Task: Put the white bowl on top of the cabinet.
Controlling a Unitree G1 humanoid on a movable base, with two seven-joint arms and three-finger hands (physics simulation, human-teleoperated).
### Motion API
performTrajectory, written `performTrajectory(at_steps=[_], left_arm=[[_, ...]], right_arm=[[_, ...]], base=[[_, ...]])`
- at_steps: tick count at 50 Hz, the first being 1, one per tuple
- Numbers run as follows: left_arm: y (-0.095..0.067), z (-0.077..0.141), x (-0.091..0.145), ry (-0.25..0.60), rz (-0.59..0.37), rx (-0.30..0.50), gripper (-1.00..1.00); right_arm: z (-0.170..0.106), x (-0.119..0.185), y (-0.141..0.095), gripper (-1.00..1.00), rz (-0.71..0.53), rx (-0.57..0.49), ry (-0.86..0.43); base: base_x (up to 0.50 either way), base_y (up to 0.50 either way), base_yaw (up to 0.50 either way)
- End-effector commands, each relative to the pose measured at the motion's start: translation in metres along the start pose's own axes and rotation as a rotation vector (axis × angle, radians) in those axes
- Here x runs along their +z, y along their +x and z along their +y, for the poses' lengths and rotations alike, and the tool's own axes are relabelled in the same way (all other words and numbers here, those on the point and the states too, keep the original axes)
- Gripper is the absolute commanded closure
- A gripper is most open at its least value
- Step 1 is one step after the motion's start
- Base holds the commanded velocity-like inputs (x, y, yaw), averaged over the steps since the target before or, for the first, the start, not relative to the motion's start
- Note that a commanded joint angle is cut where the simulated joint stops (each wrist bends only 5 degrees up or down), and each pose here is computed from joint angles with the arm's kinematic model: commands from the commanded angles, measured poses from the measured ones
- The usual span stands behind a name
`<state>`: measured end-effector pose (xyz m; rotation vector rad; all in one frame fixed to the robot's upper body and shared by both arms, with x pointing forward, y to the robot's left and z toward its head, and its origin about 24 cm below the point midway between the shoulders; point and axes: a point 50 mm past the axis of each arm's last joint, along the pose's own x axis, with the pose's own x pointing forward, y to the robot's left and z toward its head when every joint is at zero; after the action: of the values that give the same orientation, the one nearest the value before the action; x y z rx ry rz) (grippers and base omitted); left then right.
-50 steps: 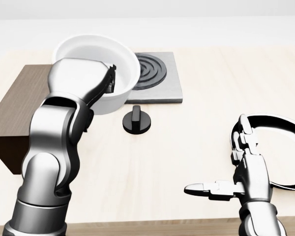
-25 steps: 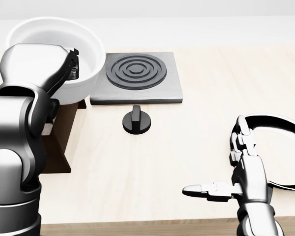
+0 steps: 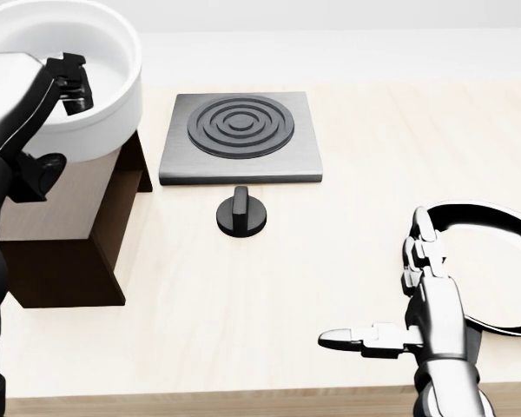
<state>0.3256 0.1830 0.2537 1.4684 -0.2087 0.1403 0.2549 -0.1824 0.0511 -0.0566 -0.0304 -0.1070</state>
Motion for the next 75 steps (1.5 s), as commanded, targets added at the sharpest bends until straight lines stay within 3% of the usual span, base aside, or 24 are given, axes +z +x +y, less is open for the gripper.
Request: performTrajectory(at_steps=[1, 10, 17, 23, 47, 56, 75], left_arm=[[0.000, 0.007, -0.010, -0.080, -0.030, 0.124, 1.00], [0.004, -0.002, -0.013, -0.141, -0.031, 0.142, 1.00], [0.017, -0.012, -0.024, -0.268, 0.001, 0.191, 1.00], [0.020, -0.022, -0.030, -0.309, 0.027, 0.216, 1.00], [0.020, -0.025, -0.052, -0.244, 0.112, 0.286, 1.00], [0.022, -0.035, -0.068, -0.286, 0.186, 0.321, 1.00], [0.029, -0.054, -0.066, -0.324, 0.222, 0.307, 1.00]], right_arm=[[0.001, -0.001, 0.000, -1.00, 0.001, 0.001, -0.003], [0.001, -0.001, 0.001, -1.00, 0.001, 0.001, -0.005], [0.002, -0.001, 0.001, -1.00, 0.002, 0.003, -0.007], [0.002, -0.001, 0.001, -1.00, 0.002, 0.003, -0.006], [0.004, -0.002, 0.000, -1.00, 0.004, 0.007, -0.012], [0.006, -0.004, 0.000, -1.00, 0.005, 0.009, -0.016], [0.007, -0.004, 0.001, -1.00, 0.006, 0.010, -0.019]], base=[[0.00, 0.00, 0.00], [0.00, 0.00, 0.00], [0.00, 0.00, 0.00], [0.00, 0.00, 0.00], [0.00, 0.00, 0.00], [0.00, 0.00, 0.00], [0.00, 0.00, 0.00]])
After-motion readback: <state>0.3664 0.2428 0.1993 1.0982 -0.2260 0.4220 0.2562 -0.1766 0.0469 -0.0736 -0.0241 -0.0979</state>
